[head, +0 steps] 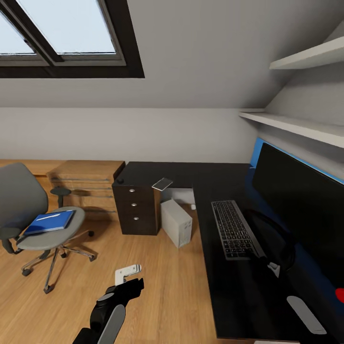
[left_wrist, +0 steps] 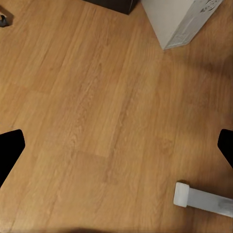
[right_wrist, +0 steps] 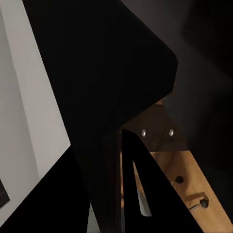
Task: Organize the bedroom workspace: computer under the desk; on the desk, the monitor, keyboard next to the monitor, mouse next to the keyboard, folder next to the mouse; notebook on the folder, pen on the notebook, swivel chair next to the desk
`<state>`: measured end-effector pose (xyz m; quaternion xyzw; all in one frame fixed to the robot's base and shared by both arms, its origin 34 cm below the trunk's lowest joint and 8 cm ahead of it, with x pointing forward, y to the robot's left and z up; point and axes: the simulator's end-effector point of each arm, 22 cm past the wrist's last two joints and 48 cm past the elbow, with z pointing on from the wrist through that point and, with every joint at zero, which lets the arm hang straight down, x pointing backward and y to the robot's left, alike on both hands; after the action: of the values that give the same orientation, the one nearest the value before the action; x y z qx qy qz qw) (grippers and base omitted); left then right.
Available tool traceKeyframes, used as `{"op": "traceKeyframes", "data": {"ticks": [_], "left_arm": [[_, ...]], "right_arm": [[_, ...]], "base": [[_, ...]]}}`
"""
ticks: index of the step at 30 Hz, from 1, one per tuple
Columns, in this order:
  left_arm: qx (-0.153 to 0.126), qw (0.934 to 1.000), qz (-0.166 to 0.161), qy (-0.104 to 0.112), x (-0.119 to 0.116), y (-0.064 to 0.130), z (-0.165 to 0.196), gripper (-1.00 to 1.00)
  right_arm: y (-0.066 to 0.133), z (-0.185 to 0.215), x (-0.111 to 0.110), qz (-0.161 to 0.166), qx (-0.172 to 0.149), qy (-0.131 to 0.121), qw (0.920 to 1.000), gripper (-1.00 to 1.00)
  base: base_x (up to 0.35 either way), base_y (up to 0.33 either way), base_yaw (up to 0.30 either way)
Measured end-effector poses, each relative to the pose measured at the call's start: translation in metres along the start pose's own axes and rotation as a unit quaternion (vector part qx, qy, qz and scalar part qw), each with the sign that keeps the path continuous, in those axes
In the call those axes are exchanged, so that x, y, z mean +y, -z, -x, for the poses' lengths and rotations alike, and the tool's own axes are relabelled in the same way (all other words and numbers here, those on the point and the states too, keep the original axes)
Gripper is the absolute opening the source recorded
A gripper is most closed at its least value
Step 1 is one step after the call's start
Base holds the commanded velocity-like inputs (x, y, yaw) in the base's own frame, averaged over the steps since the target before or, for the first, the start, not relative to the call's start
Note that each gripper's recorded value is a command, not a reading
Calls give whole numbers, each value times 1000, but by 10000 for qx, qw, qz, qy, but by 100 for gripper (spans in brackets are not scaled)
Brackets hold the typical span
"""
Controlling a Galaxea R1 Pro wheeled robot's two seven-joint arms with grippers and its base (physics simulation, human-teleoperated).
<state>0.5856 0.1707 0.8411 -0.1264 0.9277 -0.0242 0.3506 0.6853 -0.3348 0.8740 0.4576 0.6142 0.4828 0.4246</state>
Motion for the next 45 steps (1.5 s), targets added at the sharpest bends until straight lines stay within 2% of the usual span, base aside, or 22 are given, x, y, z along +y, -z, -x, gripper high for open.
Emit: {"op": "traceKeyframes", "data": {"ticks": [20,24,29,45], "left_arm": [[1,10000,-5,-6,-1,0,0,100],[5,10000,-7,-7,-1,0,0,100],[7,10000,-7,-4,-1,0,0,100],[5,10000,-4,4,0,0,0,100]], "right_arm": [[3,12,-18,-407,-156,-88,9990,-100],[3,15,-16,-367,-235,-285,9986,-100],[4,17,-23,-517,-283,-451,9972,-100],[4,17,-24,-547,-290,-483,9969,-100]], "base": [[0,0,0],[0,0,0],[0,0,0],[20,-63,0]]}}
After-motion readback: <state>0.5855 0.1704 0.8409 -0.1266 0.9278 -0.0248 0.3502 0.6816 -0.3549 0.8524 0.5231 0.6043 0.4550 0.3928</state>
